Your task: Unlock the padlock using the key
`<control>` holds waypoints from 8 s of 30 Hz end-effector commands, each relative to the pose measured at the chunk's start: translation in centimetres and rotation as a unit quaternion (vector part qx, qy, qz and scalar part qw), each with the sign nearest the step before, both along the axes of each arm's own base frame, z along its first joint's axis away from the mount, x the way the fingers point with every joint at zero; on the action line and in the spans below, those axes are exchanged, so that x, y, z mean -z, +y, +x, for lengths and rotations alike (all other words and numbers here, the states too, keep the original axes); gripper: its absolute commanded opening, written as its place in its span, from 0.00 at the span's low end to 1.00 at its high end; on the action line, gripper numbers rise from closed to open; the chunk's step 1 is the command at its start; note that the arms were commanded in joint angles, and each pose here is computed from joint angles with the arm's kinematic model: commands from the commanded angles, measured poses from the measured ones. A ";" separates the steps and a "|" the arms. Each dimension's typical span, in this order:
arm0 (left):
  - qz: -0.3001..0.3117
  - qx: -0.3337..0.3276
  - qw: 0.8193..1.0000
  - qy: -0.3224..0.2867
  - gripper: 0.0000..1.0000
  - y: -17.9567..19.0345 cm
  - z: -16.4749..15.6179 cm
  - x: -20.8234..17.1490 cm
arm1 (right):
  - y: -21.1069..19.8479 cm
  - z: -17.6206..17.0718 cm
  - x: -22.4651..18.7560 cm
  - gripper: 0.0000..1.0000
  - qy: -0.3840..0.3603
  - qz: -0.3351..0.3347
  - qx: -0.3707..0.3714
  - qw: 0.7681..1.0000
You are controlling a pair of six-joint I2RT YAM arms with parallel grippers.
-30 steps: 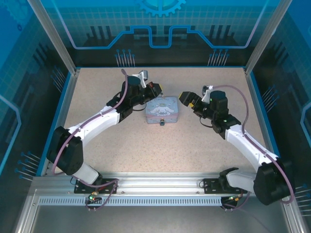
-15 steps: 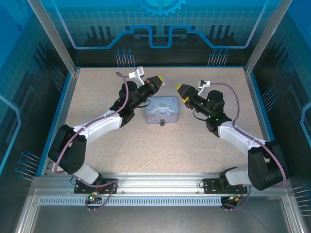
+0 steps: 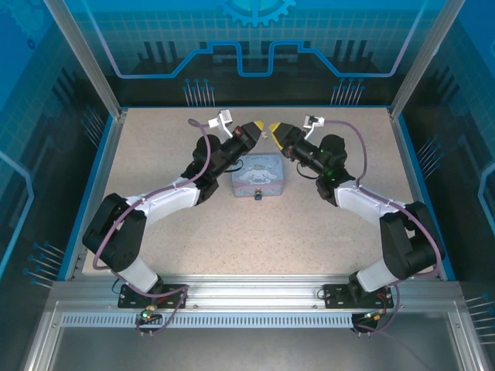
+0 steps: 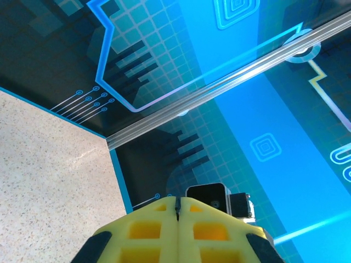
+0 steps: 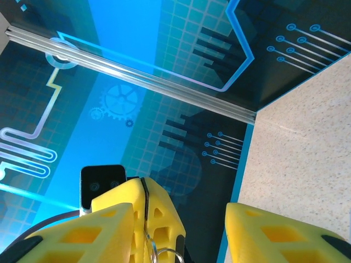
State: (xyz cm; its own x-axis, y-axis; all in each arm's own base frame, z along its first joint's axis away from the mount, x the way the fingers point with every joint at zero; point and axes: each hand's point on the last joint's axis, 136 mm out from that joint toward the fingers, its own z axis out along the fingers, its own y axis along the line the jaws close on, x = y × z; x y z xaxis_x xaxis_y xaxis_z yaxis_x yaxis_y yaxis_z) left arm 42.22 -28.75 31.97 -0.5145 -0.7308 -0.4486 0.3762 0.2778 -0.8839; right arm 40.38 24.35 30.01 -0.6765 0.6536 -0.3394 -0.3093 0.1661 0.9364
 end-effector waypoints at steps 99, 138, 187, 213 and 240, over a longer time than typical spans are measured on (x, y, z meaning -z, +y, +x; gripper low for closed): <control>0.219 0.055 0.967 0.120 0.99 6.0 -8.1 10.2 | -2.4 -2.5 10.2 0.00 0.103 -0.139 -0.037 0.984; 0.477 0.114 0.870 0.060 0.89 0.0 -8.6 28.1 | -1.2 -0.4 18.0 0.00 0.221 -0.150 -0.013 0.964; 0.406 0.137 0.897 0.111 0.87 -4.2 -5.5 28.1 | -0.9 -0.5 19.7 0.00 0.242 -0.162 -0.013 0.956; 0.320 0.144 0.926 0.141 0.84 -5.1 -4.6 26.9 | -1.0 -0.5 19.9 0.00 0.244 -0.165 -0.016 0.956; 0.395 0.123 0.909 0.049 0.85 -6.5 -2.3 25.9 | -0.9 -0.3 21.6 0.00 0.263 -0.165 -0.021 0.950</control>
